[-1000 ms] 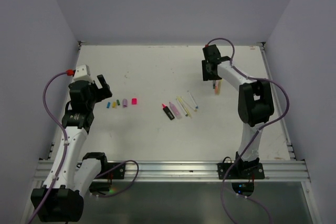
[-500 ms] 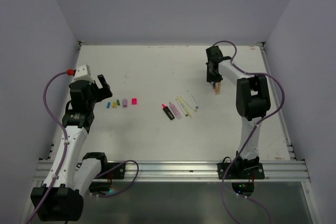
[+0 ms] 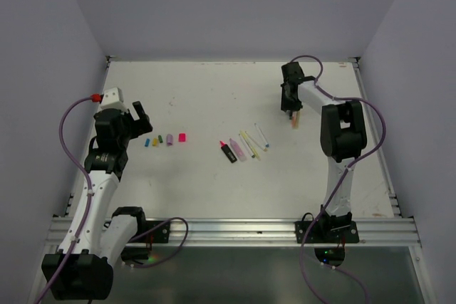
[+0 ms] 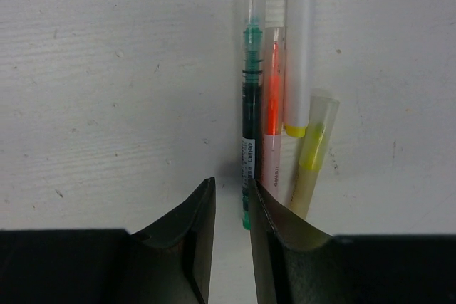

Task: Open the pen caps

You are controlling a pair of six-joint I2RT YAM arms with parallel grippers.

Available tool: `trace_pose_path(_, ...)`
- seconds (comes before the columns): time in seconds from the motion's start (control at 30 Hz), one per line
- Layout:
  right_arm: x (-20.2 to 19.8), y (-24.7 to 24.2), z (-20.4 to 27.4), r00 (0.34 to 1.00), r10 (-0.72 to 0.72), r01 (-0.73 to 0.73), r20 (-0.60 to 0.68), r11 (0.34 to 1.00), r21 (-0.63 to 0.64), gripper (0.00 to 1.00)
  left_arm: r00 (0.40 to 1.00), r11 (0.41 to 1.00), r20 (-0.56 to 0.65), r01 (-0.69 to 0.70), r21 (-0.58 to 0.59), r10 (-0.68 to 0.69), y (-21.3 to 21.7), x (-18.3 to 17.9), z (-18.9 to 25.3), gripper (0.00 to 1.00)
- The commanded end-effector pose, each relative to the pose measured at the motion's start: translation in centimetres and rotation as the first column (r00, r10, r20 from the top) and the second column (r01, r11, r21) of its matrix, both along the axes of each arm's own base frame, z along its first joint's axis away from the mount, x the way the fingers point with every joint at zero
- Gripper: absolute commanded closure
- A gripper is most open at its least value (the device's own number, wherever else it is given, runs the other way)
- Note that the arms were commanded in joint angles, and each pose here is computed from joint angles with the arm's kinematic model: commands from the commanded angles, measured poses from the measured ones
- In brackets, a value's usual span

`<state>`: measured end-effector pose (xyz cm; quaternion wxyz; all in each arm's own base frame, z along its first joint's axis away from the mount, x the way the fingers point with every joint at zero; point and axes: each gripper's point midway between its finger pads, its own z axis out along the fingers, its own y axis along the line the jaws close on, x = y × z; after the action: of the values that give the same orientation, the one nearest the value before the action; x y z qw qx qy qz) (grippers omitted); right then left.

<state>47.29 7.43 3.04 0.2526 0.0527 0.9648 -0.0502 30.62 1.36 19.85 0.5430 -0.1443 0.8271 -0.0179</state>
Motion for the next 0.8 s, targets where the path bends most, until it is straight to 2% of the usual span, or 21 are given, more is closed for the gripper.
trace_pose_path(0.0, 1.1, 0.2, 2.0, 0.998, 0.002, -0.004, 0.068, 1.0, 0.024, 0.71, 0.998, 1.0, 0.053, 0.013, 0.014, -0.014, -0.1, 0.8, 1.1, 0.06)
trace_pose_path(0.57, 2.0, -0.6, 3.9, 0.99, -0.007, 0.01, 0.139, 1.0, -0.021, 0.71, 0.998, 1.0, 0.052, 0.019, 0.013, -0.02, -0.2, 0.8, 1.1, 0.06)
trace_pose_path(0.77, 2.4, -0.1, 2.5, 0.994, 0.009, -0.009, 0.111, 1.0, -0.003, 0.71, 0.998, 1.0, 0.049, 0.025, 0.011, -0.025, -0.3, 0.8, 1.0, 0.07)
